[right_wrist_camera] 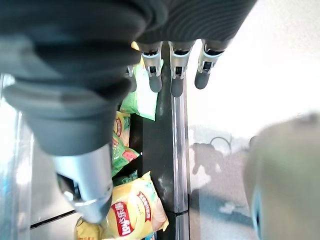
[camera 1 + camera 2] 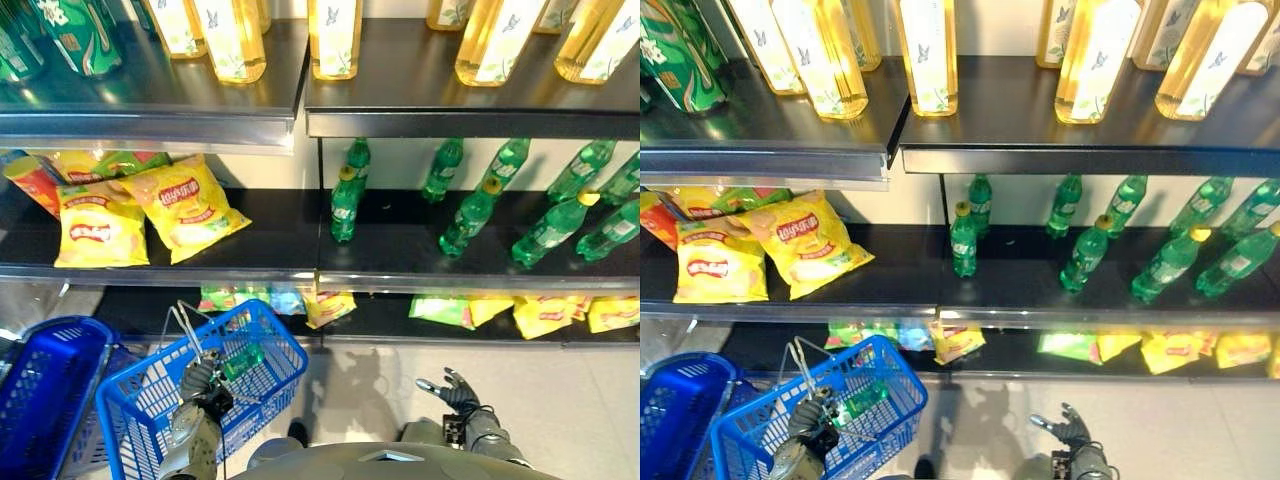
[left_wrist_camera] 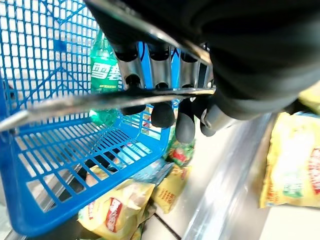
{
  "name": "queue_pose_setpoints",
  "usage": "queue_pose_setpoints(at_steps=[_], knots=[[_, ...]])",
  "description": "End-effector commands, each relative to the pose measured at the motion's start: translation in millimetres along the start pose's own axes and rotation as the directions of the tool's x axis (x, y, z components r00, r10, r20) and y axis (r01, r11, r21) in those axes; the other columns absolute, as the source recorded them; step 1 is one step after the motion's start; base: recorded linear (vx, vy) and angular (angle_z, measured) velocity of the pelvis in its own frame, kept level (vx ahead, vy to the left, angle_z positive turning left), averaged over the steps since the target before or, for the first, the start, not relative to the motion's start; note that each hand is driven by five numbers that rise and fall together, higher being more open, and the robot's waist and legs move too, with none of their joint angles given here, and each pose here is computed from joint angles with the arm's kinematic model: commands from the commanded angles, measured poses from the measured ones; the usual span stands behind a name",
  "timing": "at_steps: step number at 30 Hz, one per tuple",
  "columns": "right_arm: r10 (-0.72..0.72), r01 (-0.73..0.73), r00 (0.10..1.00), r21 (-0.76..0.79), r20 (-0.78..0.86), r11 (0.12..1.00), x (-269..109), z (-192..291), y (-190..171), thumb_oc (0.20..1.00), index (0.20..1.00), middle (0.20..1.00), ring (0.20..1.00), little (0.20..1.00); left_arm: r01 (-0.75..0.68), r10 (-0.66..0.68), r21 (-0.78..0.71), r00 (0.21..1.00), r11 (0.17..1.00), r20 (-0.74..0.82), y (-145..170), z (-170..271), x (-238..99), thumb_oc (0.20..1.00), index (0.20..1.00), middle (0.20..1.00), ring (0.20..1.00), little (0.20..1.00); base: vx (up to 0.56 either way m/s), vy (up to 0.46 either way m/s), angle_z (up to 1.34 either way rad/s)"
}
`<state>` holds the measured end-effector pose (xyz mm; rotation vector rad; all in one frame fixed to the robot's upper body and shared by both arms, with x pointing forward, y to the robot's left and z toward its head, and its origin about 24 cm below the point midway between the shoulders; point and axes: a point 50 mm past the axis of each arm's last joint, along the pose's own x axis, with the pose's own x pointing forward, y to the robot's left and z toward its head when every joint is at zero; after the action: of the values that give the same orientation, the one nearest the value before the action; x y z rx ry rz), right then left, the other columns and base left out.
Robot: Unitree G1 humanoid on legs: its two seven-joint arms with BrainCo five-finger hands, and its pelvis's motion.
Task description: Pick up the snacks into the basket
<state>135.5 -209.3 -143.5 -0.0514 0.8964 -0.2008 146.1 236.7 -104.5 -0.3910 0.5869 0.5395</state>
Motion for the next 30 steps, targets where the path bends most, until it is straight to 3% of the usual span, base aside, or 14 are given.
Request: queue_pose_setpoints(at_steps=[1, 8, 16, 24, 30], knots=[[0.001, 0.000, 0.998, -0.009, 0.069, 1.000, 5, 17, -5, 1.000, 1.000, 1.000, 1.000, 1.000, 0.195, -0.195, 0.034, 0.920, 0.980, 0.340, -40, 71, 4, 0.200, 0.200, 0.200, 0.200, 0.200, 0.03, -0.032, 0.48], [0.046, -0.039, 0.995, -0.080, 0.089, 0.996, 5, 23, -6, 1.000, 1.000, 1.000, 1.000, 1.000, 0.168, -0.153, -0.013, 0.927, 0.986, 0.341, -38, 72, 7, 0.200, 0.200, 0.200, 0.200, 0.200, 0.03, 0.063, -0.05], [0.065, -0.057, 0.992, -0.075, 0.106, 0.996, 0, 19, -7, 1.000, 1.000, 1.000, 1.000, 1.000, 0.144, -0.133, -0.009, 0.931, 0.989, 0.339, -35, 73, 11, 0.200, 0.200, 0.200, 0.200, 0.200, 0.08, 0.294, -0.07], [0.020, -0.019, 0.998, -0.011, 0.060, 1.000, 0, 9, -9, 1.000, 1.000, 1.000, 1.000, 1.000, 0.214, -0.218, 0.049, 0.914, 0.976, 0.343, -47, 78, 10, 0.200, 0.200, 0.200, 0.200, 0.200, 0.08, 0.334, 0.07], [0.022, -0.020, 0.999, -0.048, 0.049, 0.999, 2, 11, -8, 1.000, 1.000, 1.000, 1.000, 1.000, 0.249, -0.267, 0.096, 0.895, 0.964, 0.357, -53, 81, 6, 0.200, 0.200, 0.200, 0.200, 0.200, 0.06, 0.333, -0.17]])
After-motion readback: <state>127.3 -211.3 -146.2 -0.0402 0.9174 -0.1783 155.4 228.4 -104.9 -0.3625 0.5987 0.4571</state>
